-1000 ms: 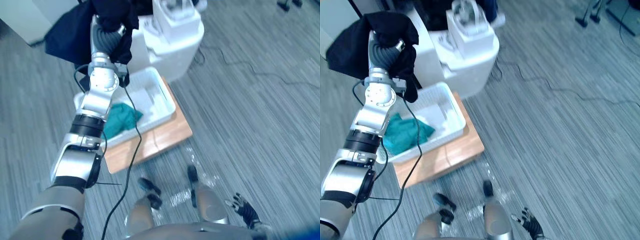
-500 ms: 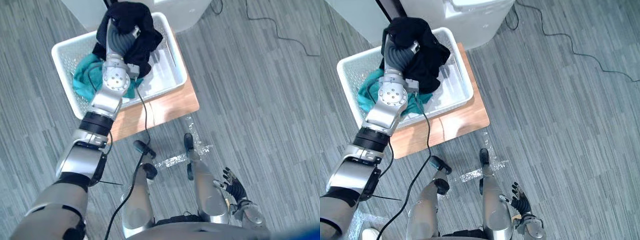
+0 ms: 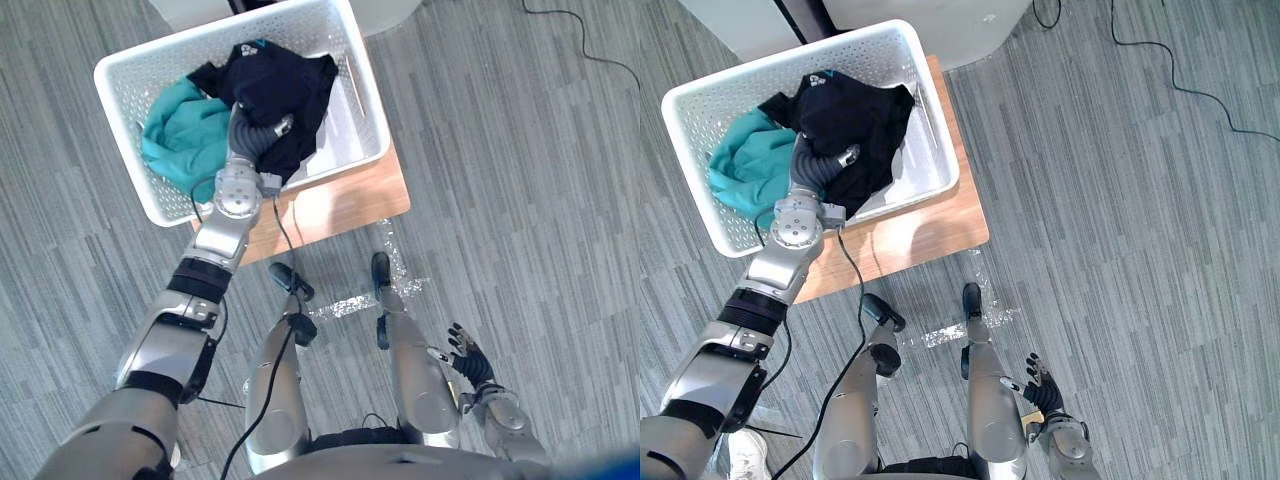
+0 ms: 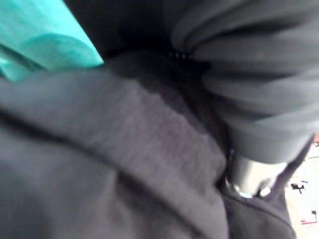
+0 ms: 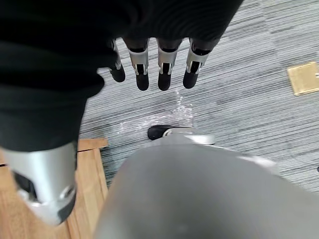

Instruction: Tidy the bed and pick cloth on bed and put in laundry

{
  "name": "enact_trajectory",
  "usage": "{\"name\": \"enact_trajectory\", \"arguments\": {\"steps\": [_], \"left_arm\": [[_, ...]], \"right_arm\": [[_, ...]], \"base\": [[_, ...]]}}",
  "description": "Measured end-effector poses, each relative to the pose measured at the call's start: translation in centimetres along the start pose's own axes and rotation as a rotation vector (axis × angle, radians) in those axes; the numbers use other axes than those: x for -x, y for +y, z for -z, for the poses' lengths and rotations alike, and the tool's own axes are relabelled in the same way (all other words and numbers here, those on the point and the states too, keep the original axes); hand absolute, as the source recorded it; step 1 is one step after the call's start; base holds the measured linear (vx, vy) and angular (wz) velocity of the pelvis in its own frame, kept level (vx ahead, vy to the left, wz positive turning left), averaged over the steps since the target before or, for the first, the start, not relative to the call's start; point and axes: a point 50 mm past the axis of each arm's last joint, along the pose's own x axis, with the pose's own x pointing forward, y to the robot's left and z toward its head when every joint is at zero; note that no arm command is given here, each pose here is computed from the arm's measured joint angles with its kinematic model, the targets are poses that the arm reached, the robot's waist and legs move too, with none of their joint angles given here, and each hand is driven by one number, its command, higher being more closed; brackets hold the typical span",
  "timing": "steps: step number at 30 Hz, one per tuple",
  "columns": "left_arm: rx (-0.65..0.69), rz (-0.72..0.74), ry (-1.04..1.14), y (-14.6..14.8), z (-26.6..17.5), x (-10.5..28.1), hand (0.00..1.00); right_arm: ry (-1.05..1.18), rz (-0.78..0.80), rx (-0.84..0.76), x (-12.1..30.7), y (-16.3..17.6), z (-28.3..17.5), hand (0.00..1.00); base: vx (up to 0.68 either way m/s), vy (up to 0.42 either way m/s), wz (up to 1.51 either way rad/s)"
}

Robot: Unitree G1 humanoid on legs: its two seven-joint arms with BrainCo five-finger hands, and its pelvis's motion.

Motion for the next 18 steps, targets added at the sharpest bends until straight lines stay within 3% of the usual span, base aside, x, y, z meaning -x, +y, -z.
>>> {"name": "enact_trajectory", "arguments": {"steps": [14, 18], "left_arm": [[0.053, -0.016, -0.084, 3.0, -1.0, 0.9, 0.00], [0.063, -0.024, 0.006, 4.5, 1.9, 3.0, 0.00]], "right_arm": [[0.098, 0.004, -0.008, 0.3, -0.2, 2.1, 0.00], [0.178, 0.035, -0.021, 0.8, -0.9, 3.7, 0.00]], "base": [[0.03, 0.006, 0.07], [0.06, 0.019, 0.13]]}}
